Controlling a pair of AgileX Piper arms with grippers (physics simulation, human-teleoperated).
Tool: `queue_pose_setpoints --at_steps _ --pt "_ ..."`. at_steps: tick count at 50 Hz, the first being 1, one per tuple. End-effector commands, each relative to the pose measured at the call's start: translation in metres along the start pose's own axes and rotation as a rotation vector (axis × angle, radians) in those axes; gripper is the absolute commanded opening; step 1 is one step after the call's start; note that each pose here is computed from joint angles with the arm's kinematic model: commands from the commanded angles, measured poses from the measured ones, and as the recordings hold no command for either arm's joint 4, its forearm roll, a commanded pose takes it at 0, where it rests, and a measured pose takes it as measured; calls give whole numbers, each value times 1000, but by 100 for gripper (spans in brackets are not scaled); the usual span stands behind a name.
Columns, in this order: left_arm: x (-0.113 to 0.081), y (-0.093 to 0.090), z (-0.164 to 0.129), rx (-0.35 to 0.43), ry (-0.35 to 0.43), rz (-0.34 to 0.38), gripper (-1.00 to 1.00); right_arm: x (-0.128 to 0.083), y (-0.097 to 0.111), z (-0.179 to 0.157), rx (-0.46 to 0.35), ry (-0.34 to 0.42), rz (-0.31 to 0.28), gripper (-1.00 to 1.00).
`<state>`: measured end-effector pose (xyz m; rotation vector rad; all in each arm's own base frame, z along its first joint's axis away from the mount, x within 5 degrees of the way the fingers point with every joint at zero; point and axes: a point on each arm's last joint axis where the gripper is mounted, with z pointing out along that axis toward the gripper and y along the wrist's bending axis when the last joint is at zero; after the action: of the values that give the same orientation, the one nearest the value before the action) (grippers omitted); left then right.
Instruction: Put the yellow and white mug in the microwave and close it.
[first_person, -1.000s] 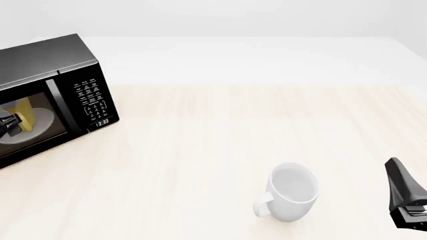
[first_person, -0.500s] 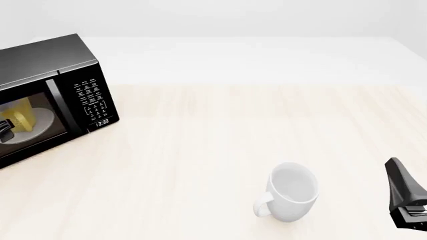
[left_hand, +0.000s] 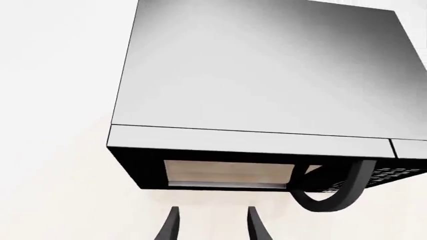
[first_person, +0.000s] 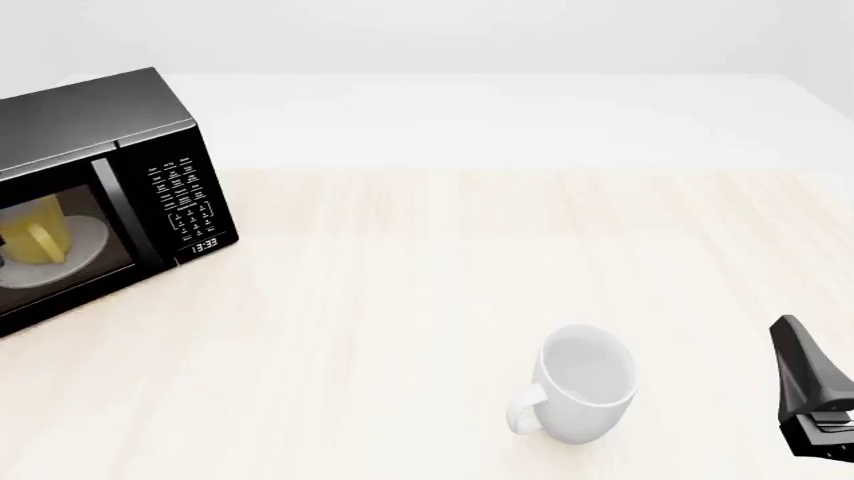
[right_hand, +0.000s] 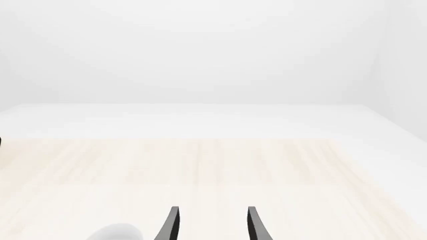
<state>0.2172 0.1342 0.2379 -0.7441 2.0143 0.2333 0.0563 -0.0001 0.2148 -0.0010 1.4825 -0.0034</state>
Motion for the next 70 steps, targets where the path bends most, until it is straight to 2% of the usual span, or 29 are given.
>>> queue_pose_setpoints --at_steps 1,47,70 --pt "-2 -1 -19 6 -20 0 100 0 0 0 0 0 0 100" --pt "-6 -3 -88 23 -84 -17 100 0 0 0 0 0 0 100" --pt "-15 -5 -140 41 -151 -44 100 0 0 0 0 0 -1 100"
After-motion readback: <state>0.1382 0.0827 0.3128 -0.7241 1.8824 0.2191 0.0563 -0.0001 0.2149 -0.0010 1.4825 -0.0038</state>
